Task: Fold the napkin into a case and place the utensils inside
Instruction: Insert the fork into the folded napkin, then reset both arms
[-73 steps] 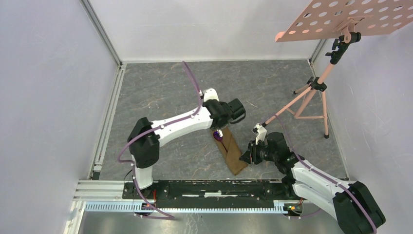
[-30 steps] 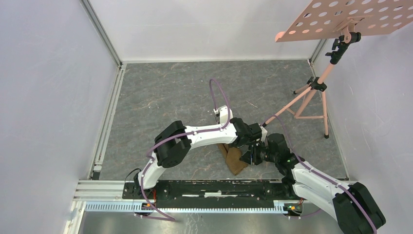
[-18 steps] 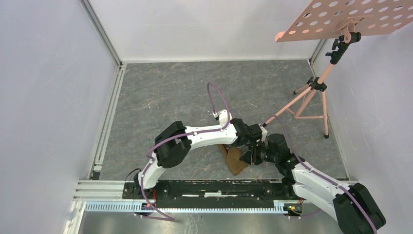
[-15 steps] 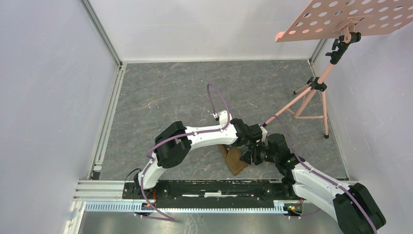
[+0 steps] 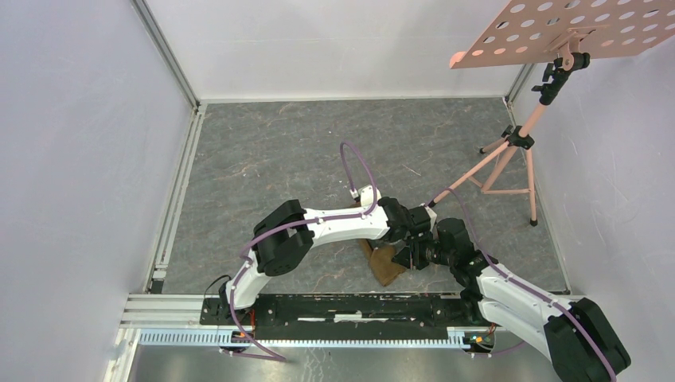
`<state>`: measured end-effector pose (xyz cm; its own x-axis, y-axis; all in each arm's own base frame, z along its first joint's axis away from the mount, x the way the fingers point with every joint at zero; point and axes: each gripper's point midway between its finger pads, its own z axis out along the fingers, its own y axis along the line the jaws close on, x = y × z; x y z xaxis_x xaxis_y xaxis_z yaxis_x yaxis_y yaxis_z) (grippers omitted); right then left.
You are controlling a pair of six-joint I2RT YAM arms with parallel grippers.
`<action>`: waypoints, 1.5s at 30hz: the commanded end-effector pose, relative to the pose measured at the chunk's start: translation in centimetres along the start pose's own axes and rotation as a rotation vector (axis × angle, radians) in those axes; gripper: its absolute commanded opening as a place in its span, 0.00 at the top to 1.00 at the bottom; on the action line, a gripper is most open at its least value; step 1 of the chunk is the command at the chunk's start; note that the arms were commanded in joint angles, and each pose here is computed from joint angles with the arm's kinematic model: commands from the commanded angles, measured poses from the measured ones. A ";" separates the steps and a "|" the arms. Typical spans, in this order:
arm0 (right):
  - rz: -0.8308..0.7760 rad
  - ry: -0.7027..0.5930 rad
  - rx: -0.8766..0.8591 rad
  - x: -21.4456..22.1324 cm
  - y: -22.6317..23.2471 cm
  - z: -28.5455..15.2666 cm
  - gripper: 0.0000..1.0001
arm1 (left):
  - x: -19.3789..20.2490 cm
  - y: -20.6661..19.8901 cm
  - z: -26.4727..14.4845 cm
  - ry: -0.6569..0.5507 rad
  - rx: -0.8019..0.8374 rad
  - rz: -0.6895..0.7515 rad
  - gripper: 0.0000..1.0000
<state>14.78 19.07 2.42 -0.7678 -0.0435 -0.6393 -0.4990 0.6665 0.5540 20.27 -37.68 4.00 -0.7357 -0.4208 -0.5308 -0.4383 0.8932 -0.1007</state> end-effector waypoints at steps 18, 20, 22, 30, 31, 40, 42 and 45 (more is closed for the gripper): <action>-0.020 -0.005 0.006 -0.1 -0.2 0.2 0.71 | -2.0 -1.6 -3.6 -0.035 0.116 0.052 0.68; -0.021 -0.004 0.007 -0.1 -0.2 0.2 0.71 | -2.4 -1.6 -3.9 -0.045 0.123 0.058 0.63; -0.025 -0.008 0.010 -0.2 -0.3 0.2 0.71 | -3.0 -1.5 -4.2 -0.062 0.130 0.066 0.58; -0.082 -0.029 0.050 -2.5 -0.1 -0.2 0.59 | -9.7 0.3 -7.7 -0.229 0.219 0.090 0.32; -0.090 -0.032 0.052 -3.0 0.0 -0.4 0.56 | -10.2 0.5 -8.1 -0.240 0.243 0.109 0.31; -0.209 0.007 0.018 -4.1 1.8 -2.2 0.34 | -10.9 1.7 -11.9 -0.230 0.710 0.290 0.17; -0.236 0.018 0.004 -4.0 2.5 -2.4 0.34 | -11.7 2.3 -12.7 -0.248 0.783 0.298 0.15; -0.307 -0.015 0.004 -6.1 4.0 -3.7 0.30 | -14.5 3.7 -15.2 -0.337 0.842 0.320 0.13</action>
<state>15.78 18.84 6.77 -0.6636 -0.1827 -0.7254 -0.6262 0.6661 0.4051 20.49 -30.11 17.51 -0.6534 -0.1848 -0.7342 0.1643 0.9120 -0.3757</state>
